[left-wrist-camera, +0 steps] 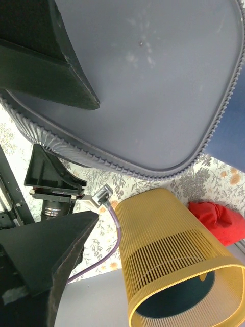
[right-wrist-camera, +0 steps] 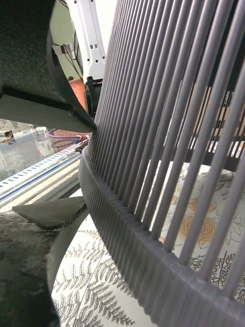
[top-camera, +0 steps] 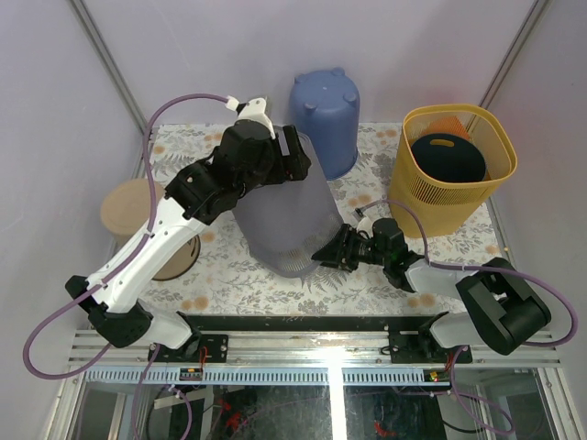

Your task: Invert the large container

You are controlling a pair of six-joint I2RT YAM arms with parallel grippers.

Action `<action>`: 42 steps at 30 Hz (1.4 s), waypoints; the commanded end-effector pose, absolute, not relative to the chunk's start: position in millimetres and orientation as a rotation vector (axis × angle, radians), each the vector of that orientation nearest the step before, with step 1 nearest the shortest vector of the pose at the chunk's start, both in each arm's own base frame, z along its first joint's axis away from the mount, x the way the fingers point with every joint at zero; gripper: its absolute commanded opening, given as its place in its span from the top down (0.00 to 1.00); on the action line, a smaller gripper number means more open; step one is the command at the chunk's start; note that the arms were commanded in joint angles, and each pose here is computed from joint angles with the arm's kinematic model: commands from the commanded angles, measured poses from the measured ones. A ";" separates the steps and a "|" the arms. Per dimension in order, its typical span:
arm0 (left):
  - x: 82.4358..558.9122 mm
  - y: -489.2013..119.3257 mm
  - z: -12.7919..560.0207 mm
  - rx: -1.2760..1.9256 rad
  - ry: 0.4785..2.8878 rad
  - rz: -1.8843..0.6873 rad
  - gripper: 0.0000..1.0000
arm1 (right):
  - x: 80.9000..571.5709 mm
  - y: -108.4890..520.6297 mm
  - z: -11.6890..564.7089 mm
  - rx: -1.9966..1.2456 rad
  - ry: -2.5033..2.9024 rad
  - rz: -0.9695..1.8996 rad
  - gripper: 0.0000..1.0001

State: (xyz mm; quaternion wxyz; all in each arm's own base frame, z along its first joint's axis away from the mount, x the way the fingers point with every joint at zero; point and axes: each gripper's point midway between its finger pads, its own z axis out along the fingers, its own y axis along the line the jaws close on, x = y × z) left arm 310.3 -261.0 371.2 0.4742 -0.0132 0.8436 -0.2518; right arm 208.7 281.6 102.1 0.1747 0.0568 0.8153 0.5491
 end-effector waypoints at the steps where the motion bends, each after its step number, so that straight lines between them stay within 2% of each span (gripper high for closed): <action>1: 294.0 -275.4 349.8 -0.008 2.144 -0.670 0.20 | 211.5 292.7 133.2 0.007 2.170 1.628 0.41; 13: 298.6 -257.3 356.7 -0.048 2.109 -0.569 0.15 | 228.8 308.9 134.9 -0.068 2.195 1.633 0.41; 22: 306.5 -228.0 384.6 -0.102 2.044 -0.539 0.10 | 252.8 331.1 143.9 -0.115 2.192 1.679 0.39; 28: 309.6 -217.5 385.0 -0.115 2.043 -0.524 0.10 | 263.4 341.7 127.0 -0.121 2.256 1.689 0.38; 42: 316.7 -206.7 394.4 -0.129 2.022 -0.527 0.09 | 255.5 339.6 115.9 -0.148 2.334 1.680 0.34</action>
